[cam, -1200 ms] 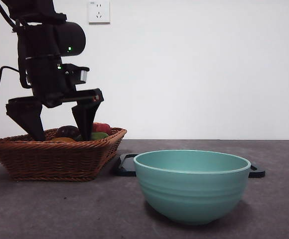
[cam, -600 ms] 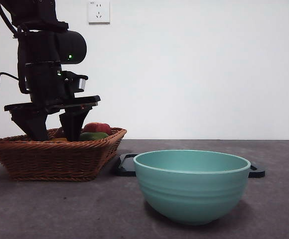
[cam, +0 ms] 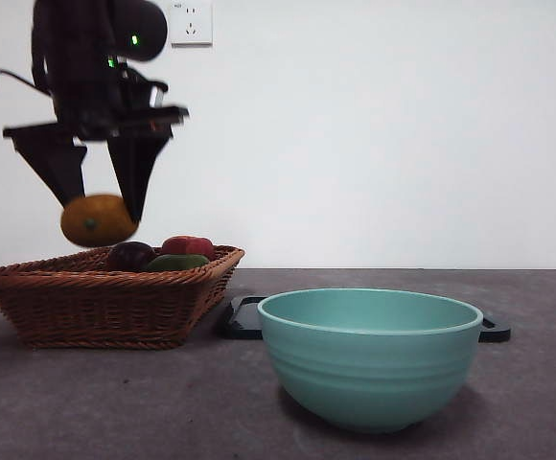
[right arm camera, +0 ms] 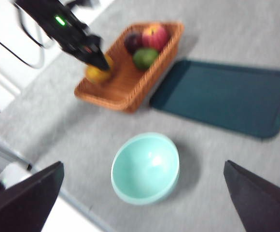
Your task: Pick up the wifruite, put it on the bowl, pick up the plate, put it on desk
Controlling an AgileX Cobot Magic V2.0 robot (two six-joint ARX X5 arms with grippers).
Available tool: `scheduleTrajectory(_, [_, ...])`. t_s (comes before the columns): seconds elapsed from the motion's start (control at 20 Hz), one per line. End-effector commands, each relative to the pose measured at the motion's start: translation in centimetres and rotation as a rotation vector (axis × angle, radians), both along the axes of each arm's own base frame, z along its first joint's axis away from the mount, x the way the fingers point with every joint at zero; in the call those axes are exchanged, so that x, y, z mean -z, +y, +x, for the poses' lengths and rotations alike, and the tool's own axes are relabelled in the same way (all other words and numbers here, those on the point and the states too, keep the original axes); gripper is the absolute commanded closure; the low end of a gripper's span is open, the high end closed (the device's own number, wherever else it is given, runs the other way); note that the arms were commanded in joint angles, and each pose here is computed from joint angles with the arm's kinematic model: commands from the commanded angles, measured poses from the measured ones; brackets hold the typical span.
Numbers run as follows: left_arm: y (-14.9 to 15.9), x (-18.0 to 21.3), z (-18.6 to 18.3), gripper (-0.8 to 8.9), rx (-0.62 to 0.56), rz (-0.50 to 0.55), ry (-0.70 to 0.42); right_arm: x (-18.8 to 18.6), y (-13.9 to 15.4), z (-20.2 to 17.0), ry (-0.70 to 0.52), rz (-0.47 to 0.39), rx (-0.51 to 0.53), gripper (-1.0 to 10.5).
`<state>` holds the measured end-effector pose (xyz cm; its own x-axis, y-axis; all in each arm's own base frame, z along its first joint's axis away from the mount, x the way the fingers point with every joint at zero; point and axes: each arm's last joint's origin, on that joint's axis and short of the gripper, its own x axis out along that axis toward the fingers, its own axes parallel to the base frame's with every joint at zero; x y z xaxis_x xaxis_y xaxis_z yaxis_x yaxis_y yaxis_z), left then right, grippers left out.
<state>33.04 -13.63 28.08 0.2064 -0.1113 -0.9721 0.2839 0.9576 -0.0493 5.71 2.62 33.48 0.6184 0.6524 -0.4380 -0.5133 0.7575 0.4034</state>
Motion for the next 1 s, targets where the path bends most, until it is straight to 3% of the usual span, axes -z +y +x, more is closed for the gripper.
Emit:
scheduleTrajectory(0.05, [-0.7,-2.8,-1.7,5.69,0.053,-0.021,-0.054,-0.9,-0.1,-0.8,-0.002,-0.005,-0.007,2.7])
scheduleTrajectory(0.4, [-4.2,-7.2,-8.4,5.69,0.192,-0.084,-0.120,-3.6,-0.8,-4.0,0.001,-0.055,0.002,2.7])
scheduleTrajectory(0.6, [-7.2,-7.3,-11.1,5.69,0.249,-0.115,-0.103,-4.6,-1.3,-5.5,-0.006,-0.110,0.058,2.7])
scheduleTrajectory(1.0, [-12.6,-6.8,-15.0,5.69,0.395,-0.184,-0.123,-4.9,-1.4,-5.8,-0.010,-0.110,0.059,2.7])
